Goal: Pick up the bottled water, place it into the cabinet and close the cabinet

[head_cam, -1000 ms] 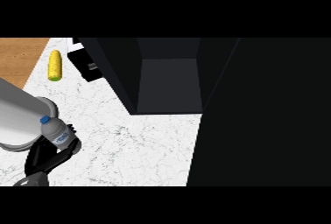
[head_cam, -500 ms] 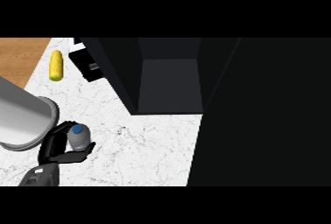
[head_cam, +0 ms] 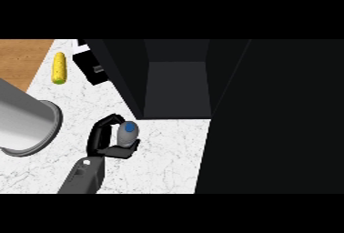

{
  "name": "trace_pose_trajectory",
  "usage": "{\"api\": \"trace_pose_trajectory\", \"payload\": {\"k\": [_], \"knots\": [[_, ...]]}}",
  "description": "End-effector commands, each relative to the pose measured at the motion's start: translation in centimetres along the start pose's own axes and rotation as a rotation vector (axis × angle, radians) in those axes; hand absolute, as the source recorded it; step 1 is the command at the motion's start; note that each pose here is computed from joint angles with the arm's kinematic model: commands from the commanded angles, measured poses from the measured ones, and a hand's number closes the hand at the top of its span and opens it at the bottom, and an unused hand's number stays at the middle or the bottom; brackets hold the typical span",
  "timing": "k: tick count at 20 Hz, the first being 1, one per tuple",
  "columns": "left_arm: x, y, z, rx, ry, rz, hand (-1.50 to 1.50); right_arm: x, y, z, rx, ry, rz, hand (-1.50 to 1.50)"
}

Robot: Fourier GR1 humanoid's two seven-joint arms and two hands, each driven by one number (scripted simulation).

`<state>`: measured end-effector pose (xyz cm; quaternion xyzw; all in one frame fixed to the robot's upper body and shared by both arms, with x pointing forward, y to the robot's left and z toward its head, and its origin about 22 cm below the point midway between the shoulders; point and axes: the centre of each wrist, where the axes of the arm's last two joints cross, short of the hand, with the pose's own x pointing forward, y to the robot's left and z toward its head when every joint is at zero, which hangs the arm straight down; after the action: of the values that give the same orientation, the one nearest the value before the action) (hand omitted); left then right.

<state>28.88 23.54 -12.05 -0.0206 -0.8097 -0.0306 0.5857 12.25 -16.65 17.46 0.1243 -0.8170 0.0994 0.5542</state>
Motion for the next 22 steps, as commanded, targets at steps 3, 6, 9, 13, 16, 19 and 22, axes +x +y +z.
{"api": "trace_pose_trajectory", "payload": {"k": [3,6,9,13,16,19,22], "knots": [[2.2,-3.9,-2.6,-0.019,-0.019,0.123,1.5,1.3,-1.0,1.4,-0.03,-0.025,0.058,-1.5],[3.5,-6.2,-2.9,-0.026,-0.003,0.163,1.5,1.2,-0.2,1.1,-0.025,-0.049,0.047,-1.5],[5.2,-7.4,-2.7,-0.031,0.013,0.223,1.5,-0.2,0.4,0.5,-0.024,-0.053,0.044,-1.5],[8.8,-10.4,-5.0,-0.025,0.011,0.202,1.5,1.6,0.4,1.9,-0.023,-0.054,0.035,-1.5],[10.5,-12.5,-6.8,-0.014,0.008,0.204,1.5,0.5,-0.4,1.0,-0.035,-0.051,0.033,-1.5],[11.5,-12.1,-8.2,0.004,-0.014,0.16,1.5,2.7,-1.1,2.4,-0.041,-0.014,0.035,-1.5],[12.4,-13.6,-10.6,-0.004,0.013,0.129,1.5,2.3,-0.4,2.5,-0.022,-0.025,0.048,-1.5]]}}
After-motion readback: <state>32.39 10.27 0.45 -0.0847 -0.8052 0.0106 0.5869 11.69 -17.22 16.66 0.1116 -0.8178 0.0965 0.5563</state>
